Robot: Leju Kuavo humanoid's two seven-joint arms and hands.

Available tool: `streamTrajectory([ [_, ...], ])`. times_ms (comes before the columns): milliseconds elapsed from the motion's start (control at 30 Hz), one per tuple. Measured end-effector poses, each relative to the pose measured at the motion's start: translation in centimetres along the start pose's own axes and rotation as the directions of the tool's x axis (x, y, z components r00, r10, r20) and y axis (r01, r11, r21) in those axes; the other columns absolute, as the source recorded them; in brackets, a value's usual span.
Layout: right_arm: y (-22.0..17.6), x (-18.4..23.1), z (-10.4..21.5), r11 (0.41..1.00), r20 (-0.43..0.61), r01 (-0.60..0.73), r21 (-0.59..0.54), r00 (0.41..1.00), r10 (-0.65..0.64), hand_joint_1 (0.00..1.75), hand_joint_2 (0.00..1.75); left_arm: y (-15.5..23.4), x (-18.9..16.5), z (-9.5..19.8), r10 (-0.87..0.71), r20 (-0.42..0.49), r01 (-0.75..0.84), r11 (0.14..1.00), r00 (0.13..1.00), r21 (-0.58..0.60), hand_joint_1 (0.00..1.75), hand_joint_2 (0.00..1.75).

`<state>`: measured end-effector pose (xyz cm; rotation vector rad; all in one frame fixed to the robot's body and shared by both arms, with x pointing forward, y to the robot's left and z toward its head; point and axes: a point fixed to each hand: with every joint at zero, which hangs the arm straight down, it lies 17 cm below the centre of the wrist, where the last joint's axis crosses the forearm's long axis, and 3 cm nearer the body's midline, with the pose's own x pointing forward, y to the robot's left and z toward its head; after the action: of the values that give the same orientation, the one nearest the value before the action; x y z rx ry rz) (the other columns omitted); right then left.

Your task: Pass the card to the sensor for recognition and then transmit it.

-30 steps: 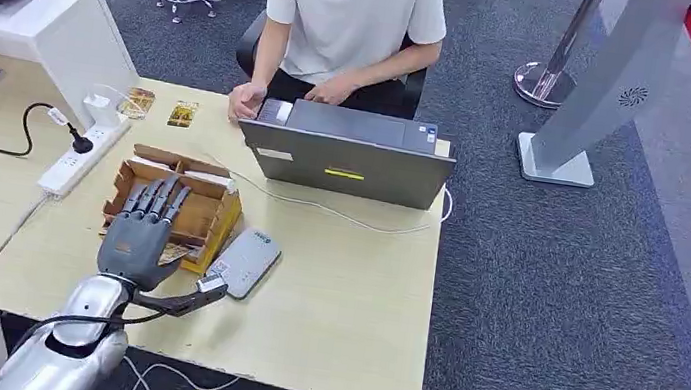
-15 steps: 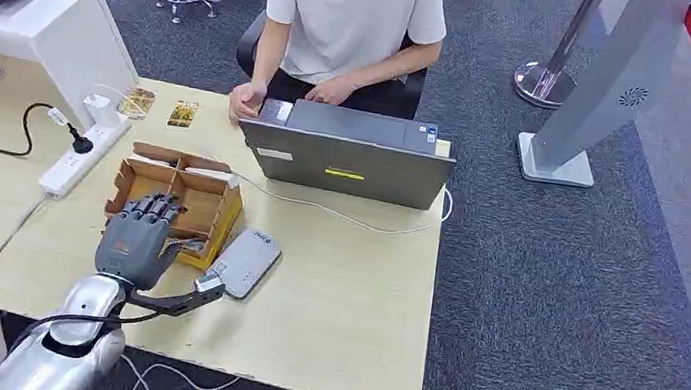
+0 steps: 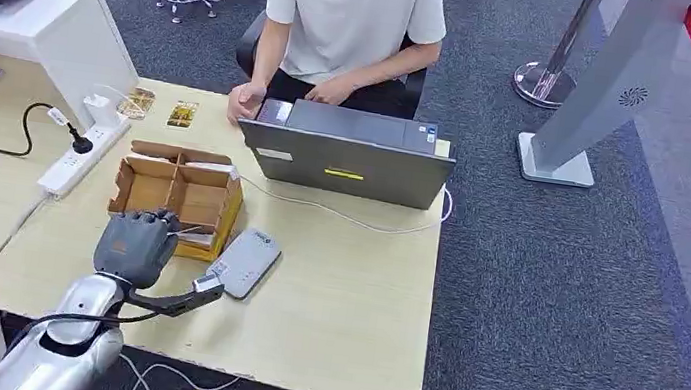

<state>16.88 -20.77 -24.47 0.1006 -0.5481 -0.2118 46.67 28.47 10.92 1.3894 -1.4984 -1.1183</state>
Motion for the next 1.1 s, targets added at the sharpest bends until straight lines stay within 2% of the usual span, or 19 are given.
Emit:
streamTrajectory([
  [267,0.0,-0.1,0.0,1.0,-0.004,0.002,-0.001,1.0,-0.002,0.0,0.0,0.4,0.4,0.0,0.018,0.016,-0.018,1.0,1.0,0.019,1.75,1.75],
  [367,-0.2,-0.1,0.1,1.0,0.001,0.015,-0.007,1.0,-0.015,0.0,0.0,2.4,1.4,-0.1,0.062,0.047,-0.065,0.996,0.997,0.065,1.75,1.75],
  [500,-0.6,-0.6,0.3,0.999,0.009,0.042,-0.018,0.999,-0.041,0.0,0.0,7.8,4.1,-0.9,0.123,0.122,-0.142,0.977,0.985,0.162,1.75,1.75],
  [567,-0.8,-0.8,0.4,0.998,0.011,0.052,-0.024,0.999,-0.052,0.0,0.0,11.7,5.5,-1.3,0.151,0.178,-0.191,0.953,0.972,0.235,1.75,1.75],
  [767,-1.0,-1.4,0.6,0.998,0.008,0.053,-0.025,0.999,-0.053,0.0,0.0,21.1,6.2,-2.7,0.191,0.274,-0.294,0.861,0.943,0.414,1.75,1.75],
  [933,-0.7,-1.2,0.5,1.0,-0.006,0.028,-0.013,1.0,-0.028,0.0,0.0,24.7,4.5,-6.3,0.093,0.248,-0.212,0.833,0.964,0.511,1.75,1.75],
  [1033,-0.4,-1.2,0.4,1.0,-0.022,0.006,-0.002,1.0,-0.006,0.0,0.0,25.6,3.1,-7.8,-0.011,0.187,-0.098,0.819,0.982,0.565,1.75,1.75],
  [1100,-0.1,-1.1,0.2,1.0,-0.032,-0.009,0.007,0.999,0.009,0.0,0.0,25.0,0.9,-9.3,-0.049,0.138,-0.042,0.81,0.989,0.585,1.75,1.75],
])
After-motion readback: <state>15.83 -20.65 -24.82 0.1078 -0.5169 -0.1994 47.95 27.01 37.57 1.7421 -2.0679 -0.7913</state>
